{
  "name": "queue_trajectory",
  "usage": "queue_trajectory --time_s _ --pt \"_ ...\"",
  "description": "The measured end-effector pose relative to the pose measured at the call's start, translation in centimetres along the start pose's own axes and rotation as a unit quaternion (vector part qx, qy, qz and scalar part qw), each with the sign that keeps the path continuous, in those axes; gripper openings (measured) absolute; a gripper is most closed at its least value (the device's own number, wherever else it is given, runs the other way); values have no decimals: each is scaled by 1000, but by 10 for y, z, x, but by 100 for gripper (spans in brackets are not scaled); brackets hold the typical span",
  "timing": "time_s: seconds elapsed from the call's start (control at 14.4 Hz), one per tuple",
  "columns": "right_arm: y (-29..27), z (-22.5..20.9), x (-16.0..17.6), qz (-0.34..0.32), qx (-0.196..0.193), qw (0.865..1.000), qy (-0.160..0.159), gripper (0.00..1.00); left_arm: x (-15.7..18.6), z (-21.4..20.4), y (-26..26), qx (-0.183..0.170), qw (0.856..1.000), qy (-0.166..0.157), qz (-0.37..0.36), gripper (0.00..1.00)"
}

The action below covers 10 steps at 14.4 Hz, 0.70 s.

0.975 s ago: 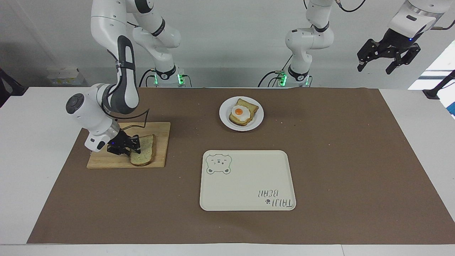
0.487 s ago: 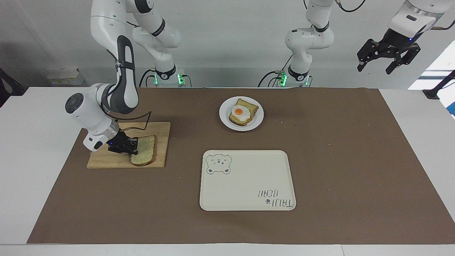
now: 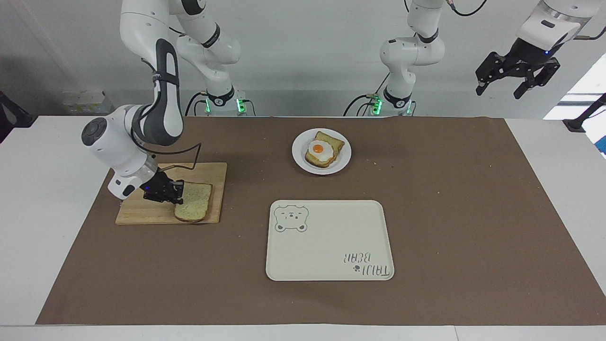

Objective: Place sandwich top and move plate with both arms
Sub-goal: 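Grasp the green-speckled bread slice with the right gripper, then carry the bread slice with the right gripper over the egg plate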

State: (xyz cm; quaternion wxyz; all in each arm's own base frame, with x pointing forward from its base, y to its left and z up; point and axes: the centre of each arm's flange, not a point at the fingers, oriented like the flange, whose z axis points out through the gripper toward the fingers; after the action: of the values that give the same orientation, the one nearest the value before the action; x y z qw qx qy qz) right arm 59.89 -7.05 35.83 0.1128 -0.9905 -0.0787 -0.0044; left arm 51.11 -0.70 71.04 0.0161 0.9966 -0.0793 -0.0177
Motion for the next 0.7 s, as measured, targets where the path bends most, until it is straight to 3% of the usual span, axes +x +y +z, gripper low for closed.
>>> queue_trajectory --time_s 0.35,0.7 --pt "-17 -36 -12 8 16 1000 -16 10 0 0 0 0 1000 0 0 100" --pt "-54 -31 -11 11 38 998 -39 10 0 0 0 0 1000 0 0 100"
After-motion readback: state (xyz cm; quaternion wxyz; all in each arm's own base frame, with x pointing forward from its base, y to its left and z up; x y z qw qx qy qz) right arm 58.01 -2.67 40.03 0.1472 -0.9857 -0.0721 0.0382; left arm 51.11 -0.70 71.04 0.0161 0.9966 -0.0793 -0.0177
